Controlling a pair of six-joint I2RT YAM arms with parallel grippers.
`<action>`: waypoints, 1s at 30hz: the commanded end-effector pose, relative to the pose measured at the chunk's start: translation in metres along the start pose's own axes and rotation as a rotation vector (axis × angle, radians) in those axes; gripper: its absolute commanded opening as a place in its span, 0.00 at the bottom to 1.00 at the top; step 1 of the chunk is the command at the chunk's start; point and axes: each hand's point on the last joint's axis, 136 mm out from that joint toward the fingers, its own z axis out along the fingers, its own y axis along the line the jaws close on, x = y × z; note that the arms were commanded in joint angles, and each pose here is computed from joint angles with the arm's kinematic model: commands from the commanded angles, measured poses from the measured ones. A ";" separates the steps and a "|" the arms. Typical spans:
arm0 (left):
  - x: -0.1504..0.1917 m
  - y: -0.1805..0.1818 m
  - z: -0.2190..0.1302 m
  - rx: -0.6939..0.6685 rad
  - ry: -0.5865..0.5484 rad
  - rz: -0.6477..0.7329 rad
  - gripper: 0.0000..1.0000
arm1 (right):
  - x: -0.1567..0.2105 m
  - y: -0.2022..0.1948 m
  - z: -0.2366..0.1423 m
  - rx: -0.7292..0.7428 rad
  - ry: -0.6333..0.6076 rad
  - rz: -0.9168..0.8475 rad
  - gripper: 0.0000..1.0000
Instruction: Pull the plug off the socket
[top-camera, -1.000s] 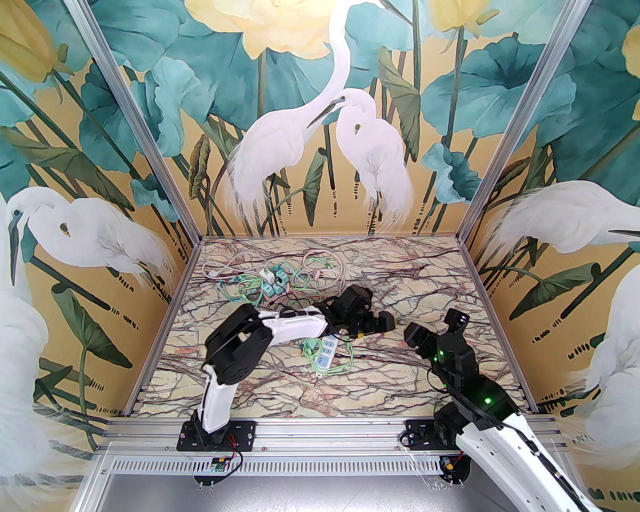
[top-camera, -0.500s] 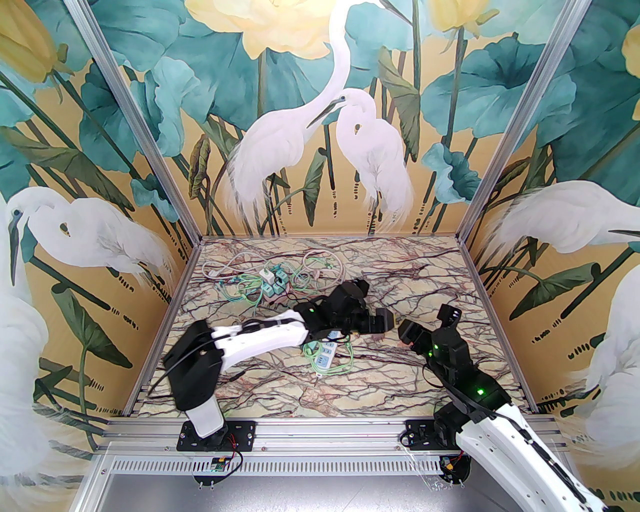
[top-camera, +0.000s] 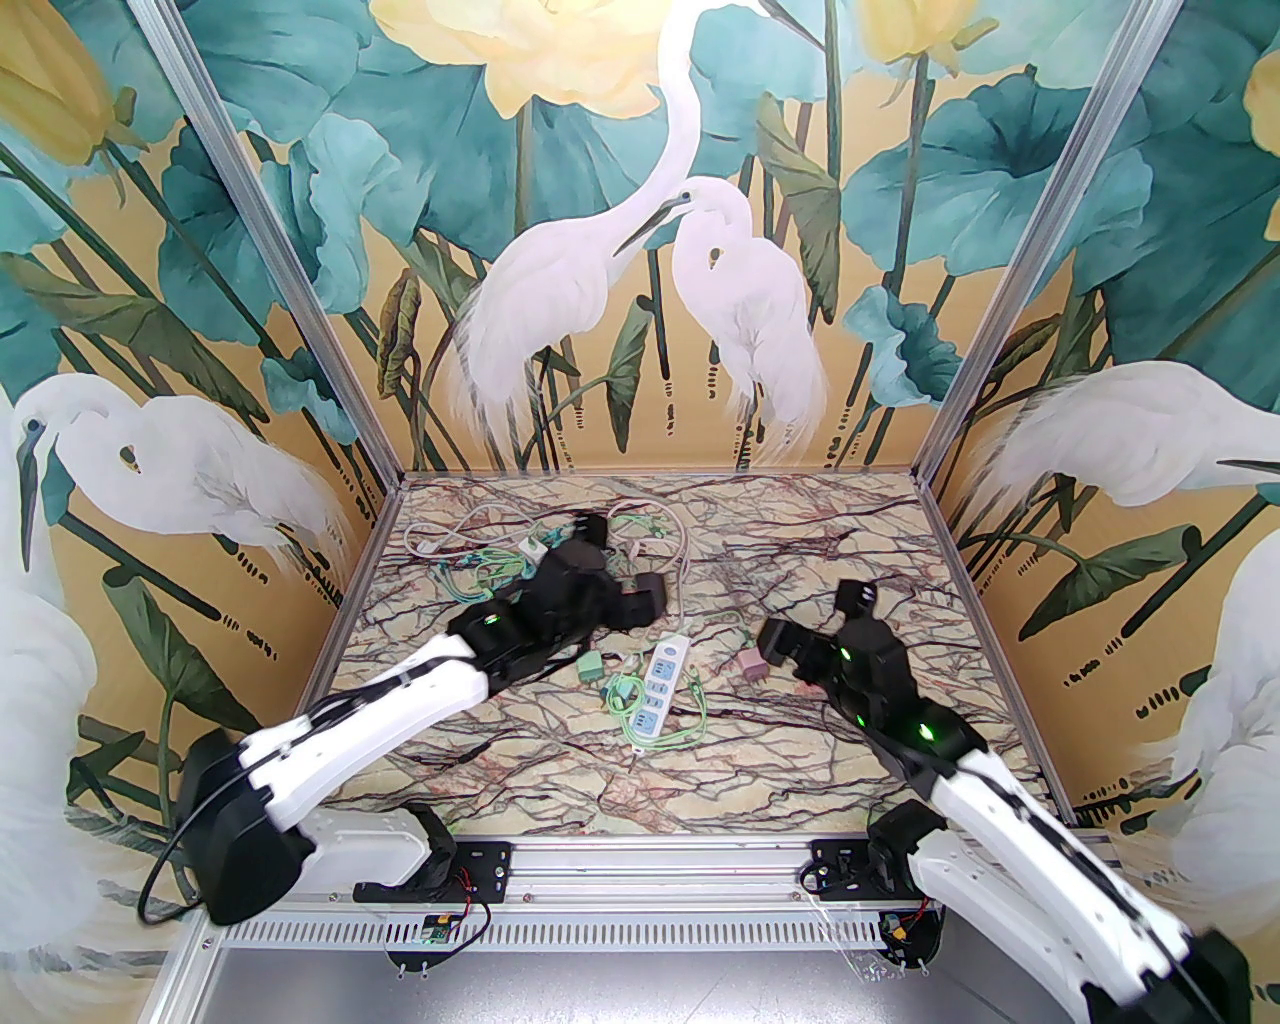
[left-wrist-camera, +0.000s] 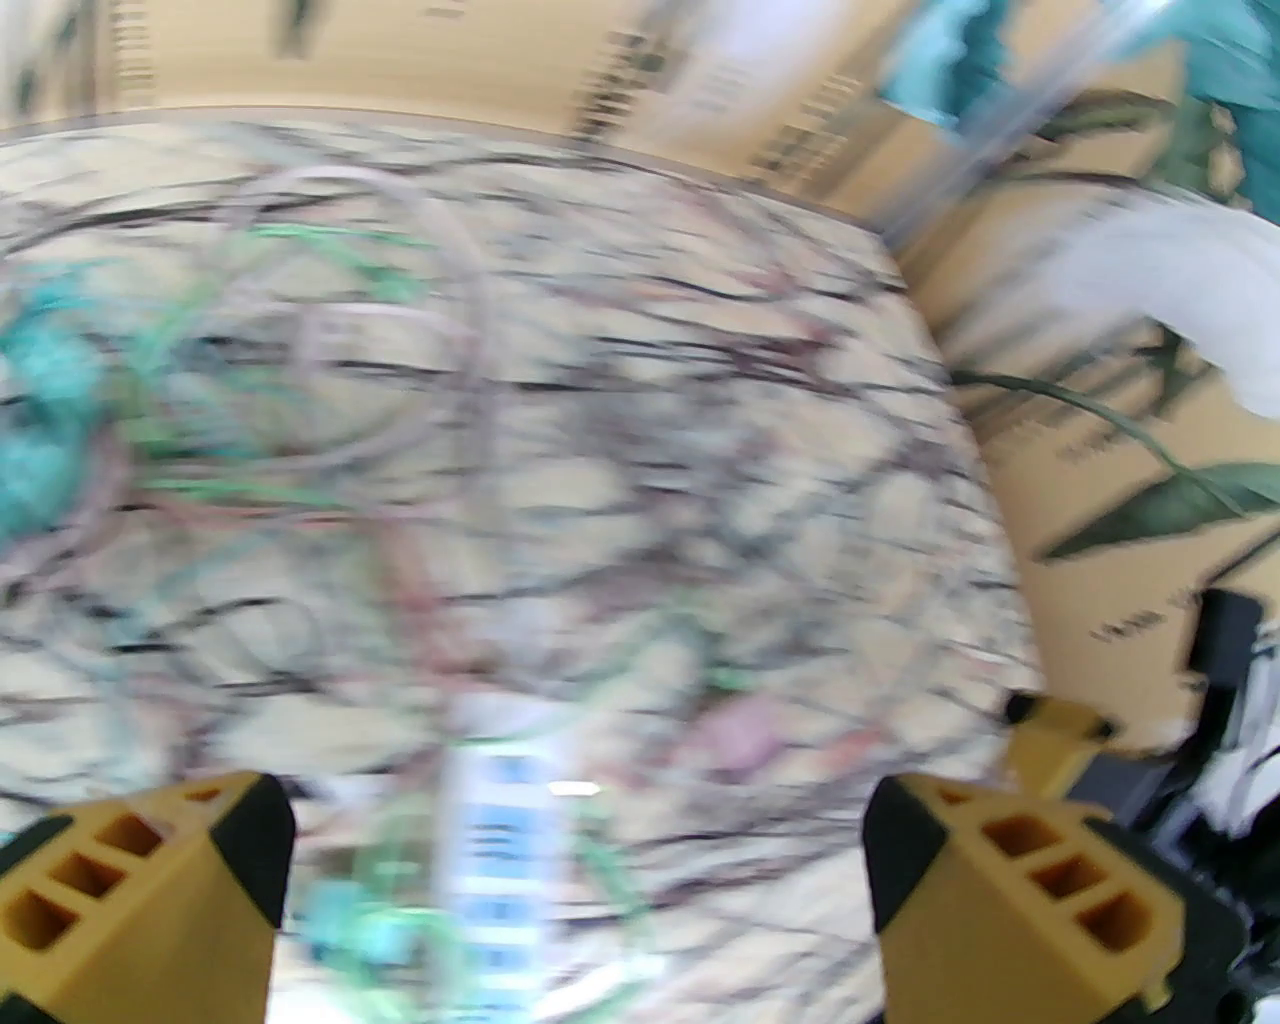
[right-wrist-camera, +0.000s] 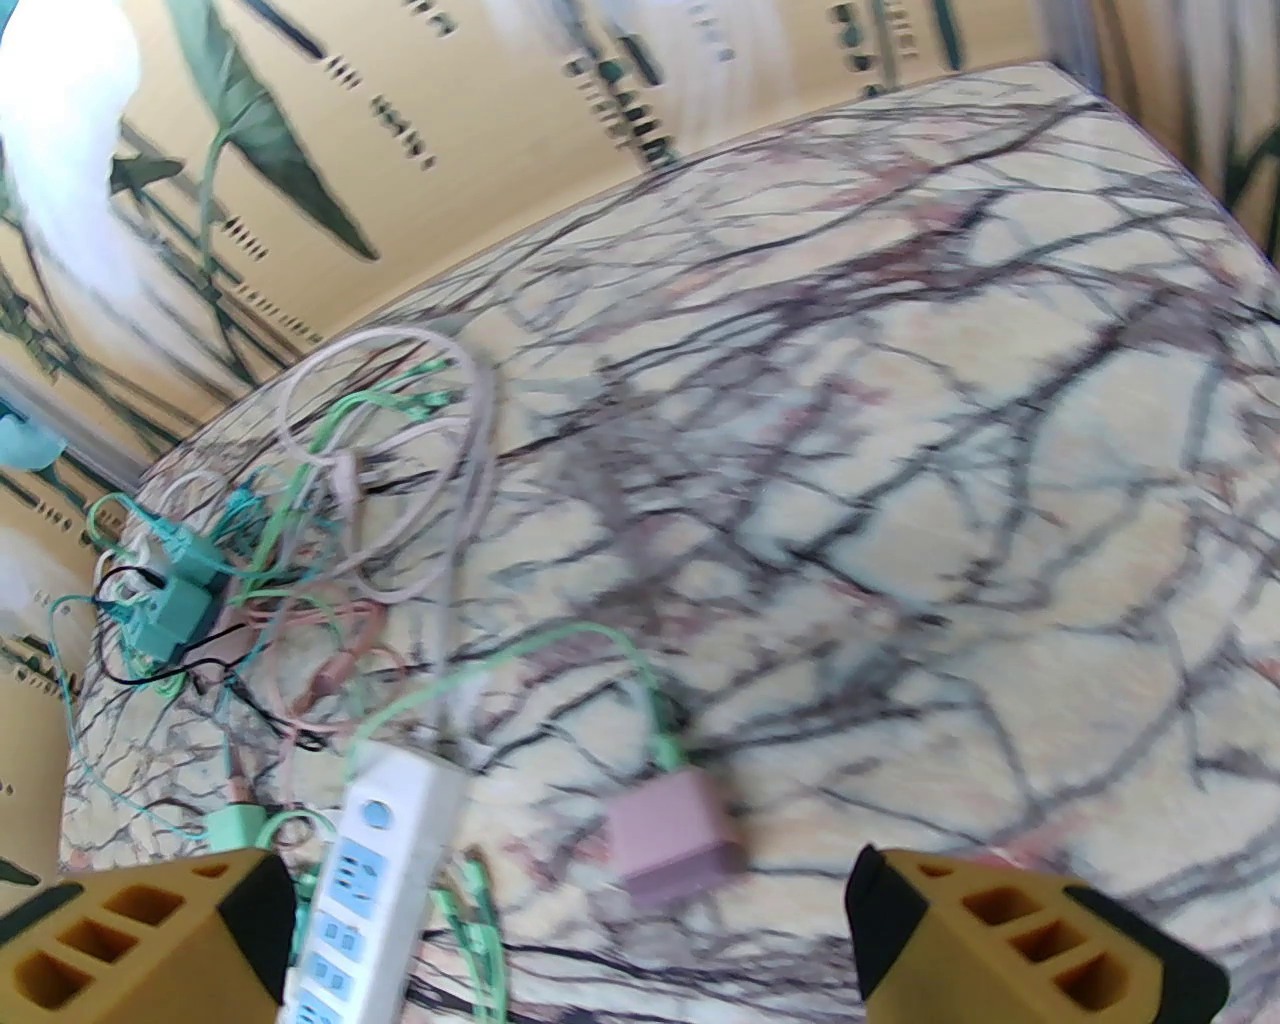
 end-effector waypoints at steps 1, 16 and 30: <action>-0.003 0.043 -0.007 -0.111 -0.027 0.034 1.00 | -0.025 0.038 0.010 -0.123 -0.032 -0.034 0.99; -0.017 0.170 0.015 -0.329 0.026 -0.306 0.83 | -0.012 0.084 0.067 -0.217 0.058 -0.155 0.99; -0.020 0.196 0.078 -0.460 0.151 -0.402 0.56 | -0.001 0.077 0.071 -0.227 0.061 -0.165 0.99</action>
